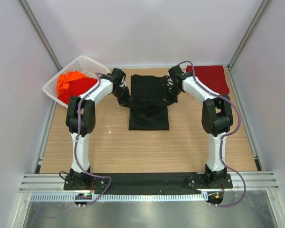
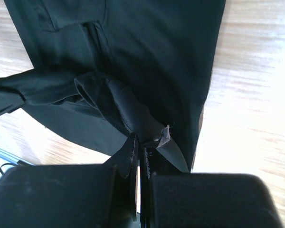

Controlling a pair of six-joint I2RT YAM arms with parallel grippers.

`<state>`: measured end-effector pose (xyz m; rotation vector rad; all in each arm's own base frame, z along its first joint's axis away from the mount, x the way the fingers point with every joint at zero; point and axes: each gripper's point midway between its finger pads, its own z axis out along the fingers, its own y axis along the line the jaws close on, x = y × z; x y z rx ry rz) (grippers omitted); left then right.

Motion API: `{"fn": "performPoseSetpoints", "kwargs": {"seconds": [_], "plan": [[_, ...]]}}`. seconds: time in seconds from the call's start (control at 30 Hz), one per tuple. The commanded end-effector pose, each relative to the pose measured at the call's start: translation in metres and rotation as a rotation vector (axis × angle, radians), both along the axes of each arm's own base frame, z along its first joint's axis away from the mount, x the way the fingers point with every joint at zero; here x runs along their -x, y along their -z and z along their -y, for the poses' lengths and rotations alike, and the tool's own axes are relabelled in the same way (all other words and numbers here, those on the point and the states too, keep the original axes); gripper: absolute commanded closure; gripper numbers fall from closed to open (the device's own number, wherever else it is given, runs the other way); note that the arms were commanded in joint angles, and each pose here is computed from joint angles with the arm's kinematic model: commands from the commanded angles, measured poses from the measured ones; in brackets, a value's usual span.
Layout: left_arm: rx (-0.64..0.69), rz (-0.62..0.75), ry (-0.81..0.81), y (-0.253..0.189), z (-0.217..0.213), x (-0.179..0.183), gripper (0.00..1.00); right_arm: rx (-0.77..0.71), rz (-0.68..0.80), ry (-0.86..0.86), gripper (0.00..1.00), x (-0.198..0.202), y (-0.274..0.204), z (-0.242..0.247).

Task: Fold and stack the t-shirts
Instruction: Fold the tshirt

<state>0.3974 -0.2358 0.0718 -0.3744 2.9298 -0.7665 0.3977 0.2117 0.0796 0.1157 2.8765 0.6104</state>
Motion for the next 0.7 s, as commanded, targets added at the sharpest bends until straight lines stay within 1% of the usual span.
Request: {"fn": "performPoseSetpoints", "kwargs": {"seconds": [0.0,0.4,0.53,0.67], "plan": [[0.043,0.038,0.026,-0.013,0.004,-0.012,1.0,-0.026,0.025,-0.012,0.99,-0.01,-0.012,-0.004],[0.059,0.038,0.005,-0.01,-0.005,-0.026,1.0,-0.041,0.042,0.013,0.99,-0.025,-0.025,0.0],[0.08,0.032,0.005,-0.009,-0.004,-0.03,1.0,-0.033,0.018,0.012,0.99,-0.024,-0.019,0.003],[0.104,0.045,-0.001,-0.012,0.0,-0.038,1.0,-0.042,0.026,0.014,0.99,-0.028,-0.017,0.002]]}}
